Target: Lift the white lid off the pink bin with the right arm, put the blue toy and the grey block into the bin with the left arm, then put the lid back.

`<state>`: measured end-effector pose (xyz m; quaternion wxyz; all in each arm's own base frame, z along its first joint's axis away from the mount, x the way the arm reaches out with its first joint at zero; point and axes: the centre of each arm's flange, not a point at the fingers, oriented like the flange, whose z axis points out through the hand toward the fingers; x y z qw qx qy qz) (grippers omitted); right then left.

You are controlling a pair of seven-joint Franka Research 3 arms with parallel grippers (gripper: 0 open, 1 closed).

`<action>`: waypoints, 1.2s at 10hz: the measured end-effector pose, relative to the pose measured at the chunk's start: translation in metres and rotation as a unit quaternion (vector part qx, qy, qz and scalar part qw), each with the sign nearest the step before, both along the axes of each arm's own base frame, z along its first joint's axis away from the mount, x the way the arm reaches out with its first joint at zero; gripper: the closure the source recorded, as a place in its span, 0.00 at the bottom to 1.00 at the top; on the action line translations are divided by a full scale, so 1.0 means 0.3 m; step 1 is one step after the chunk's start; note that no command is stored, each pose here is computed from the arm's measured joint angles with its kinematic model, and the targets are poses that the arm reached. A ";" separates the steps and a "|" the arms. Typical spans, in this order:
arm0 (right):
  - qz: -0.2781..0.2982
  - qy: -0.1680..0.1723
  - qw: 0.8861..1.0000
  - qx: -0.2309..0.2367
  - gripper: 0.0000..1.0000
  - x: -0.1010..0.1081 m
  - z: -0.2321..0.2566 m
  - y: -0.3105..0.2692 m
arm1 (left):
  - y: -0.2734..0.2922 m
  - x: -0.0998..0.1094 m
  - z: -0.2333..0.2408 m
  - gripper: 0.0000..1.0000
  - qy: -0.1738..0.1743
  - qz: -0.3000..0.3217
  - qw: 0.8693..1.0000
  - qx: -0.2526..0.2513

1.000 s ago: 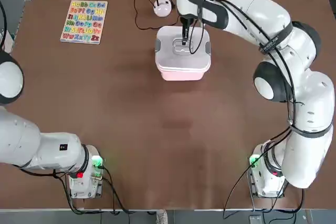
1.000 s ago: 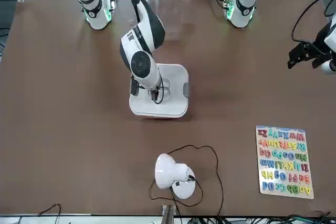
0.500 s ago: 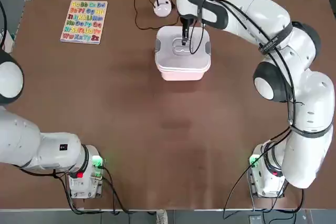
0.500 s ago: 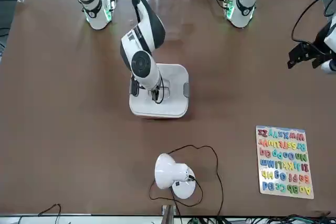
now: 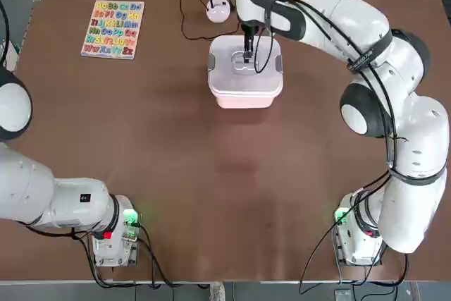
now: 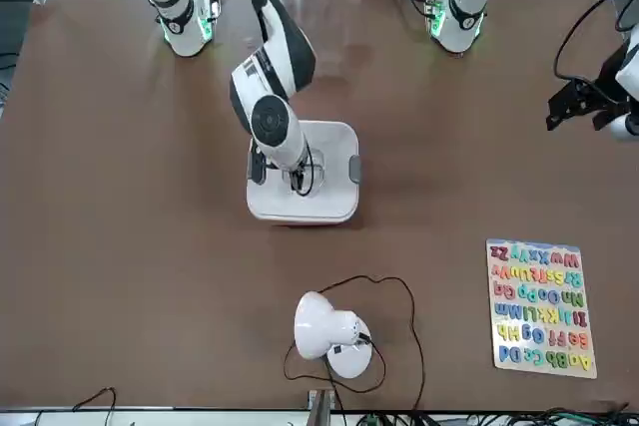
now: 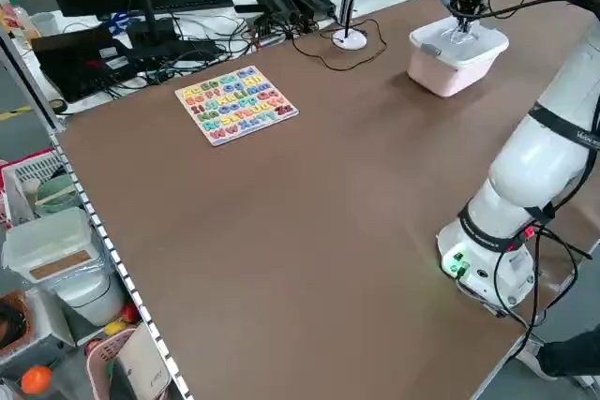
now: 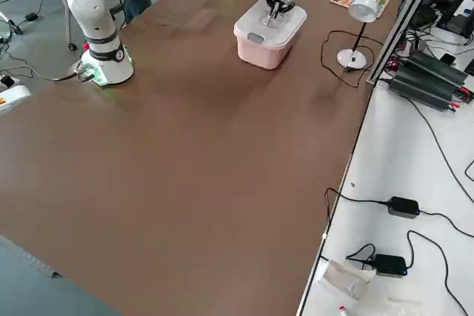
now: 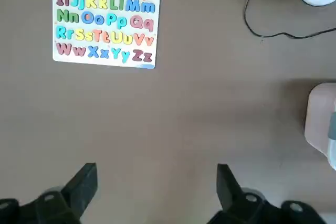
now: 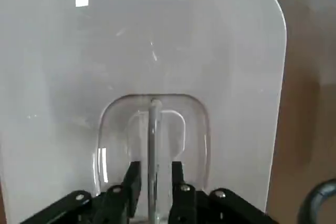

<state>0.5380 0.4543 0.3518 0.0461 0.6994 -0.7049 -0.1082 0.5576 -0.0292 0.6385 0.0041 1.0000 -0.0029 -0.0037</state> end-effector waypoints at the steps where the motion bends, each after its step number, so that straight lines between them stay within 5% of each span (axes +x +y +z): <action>1: 0.001 0.000 1.000 0.000 0.50 0.000 0.000 0.000 | 0.000 0.000 0.000 0.00 0.000 0.000 1.000 0.000; 4: 0.001 0.000 1.000 0.000 0.39 0.000 -0.004 0.000 | 0.000 0.000 0.000 0.00 0.000 0.001 1.000 0.000; 7: 0.002 0.001 1.000 -0.001 0.04 0.000 -0.007 0.000 | 0.000 0.000 0.000 0.00 0.000 0.001 1.000 0.000; 12: 0.003 0.010 1.000 -0.008 0.00 -0.005 -0.012 -0.009 | -0.005 0.000 0.000 0.00 0.000 0.004 1.000 0.000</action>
